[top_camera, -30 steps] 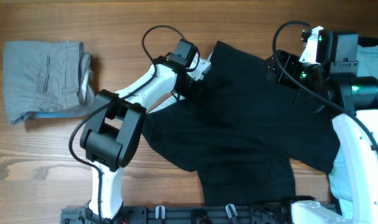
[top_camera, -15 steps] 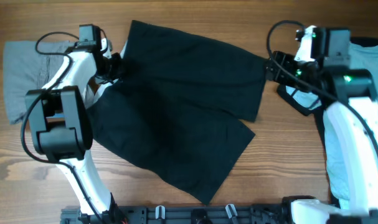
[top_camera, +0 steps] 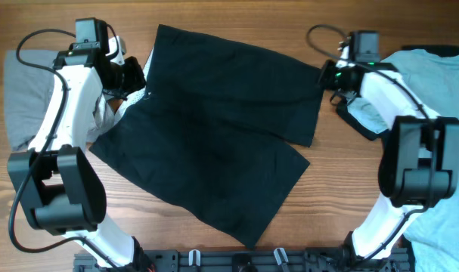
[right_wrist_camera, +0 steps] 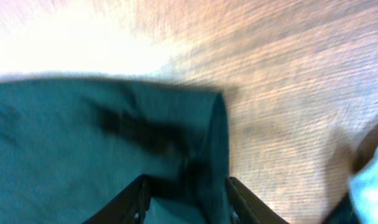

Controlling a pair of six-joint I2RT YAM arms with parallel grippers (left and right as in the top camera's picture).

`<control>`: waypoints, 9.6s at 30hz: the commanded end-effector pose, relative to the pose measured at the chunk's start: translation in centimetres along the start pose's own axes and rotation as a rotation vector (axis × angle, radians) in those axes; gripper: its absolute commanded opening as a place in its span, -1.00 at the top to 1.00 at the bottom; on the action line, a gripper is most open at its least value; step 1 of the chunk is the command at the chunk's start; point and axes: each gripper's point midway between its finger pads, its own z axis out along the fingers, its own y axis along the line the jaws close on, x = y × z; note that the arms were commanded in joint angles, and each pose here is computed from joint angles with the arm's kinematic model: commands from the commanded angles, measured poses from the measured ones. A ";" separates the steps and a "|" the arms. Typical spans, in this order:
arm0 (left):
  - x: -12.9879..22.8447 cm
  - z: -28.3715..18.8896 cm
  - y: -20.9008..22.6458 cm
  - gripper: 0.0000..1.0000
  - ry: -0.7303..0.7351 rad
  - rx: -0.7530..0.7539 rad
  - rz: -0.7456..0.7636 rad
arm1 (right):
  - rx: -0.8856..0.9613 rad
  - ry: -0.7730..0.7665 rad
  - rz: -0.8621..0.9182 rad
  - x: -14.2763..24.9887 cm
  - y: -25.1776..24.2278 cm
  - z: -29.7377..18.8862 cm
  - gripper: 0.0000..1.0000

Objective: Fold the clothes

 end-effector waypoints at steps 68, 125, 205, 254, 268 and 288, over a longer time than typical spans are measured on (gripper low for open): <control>1.3 0.3 -3.9 0.33 0.015 0.056 0.080 | -0.641 -0.329 0.150 -11.6 3.2 -0.9 -0.11; 4.9 -7.3 -3.4 -0.05 0.029 0.010 0.356 | -0.277 0.215 0.172 7.1 -2.4 -13.2 -0.16; 3.3 5.3 0.9 0.53 0.211 0.061 0.202 | 0.280 0.323 0.114 11.9 -7.6 -7.5 0.28; 1.1 3.7 4.3 0.92 0.138 -0.129 0.145 | 0.152 0.391 0.062 13.0 -6.8 -3.0 0.35; 1.2 3.7 4.1 0.92 0.140 -0.114 0.143 | 0.242 0.482 -0.004 15.3 -9.7 -0.6 0.26; -1.3 0.0 7.6 0.92 0.039 -0.324 0.145 | 0.118 0.594 -0.057 17.6 -8.3 -0.4 -0.08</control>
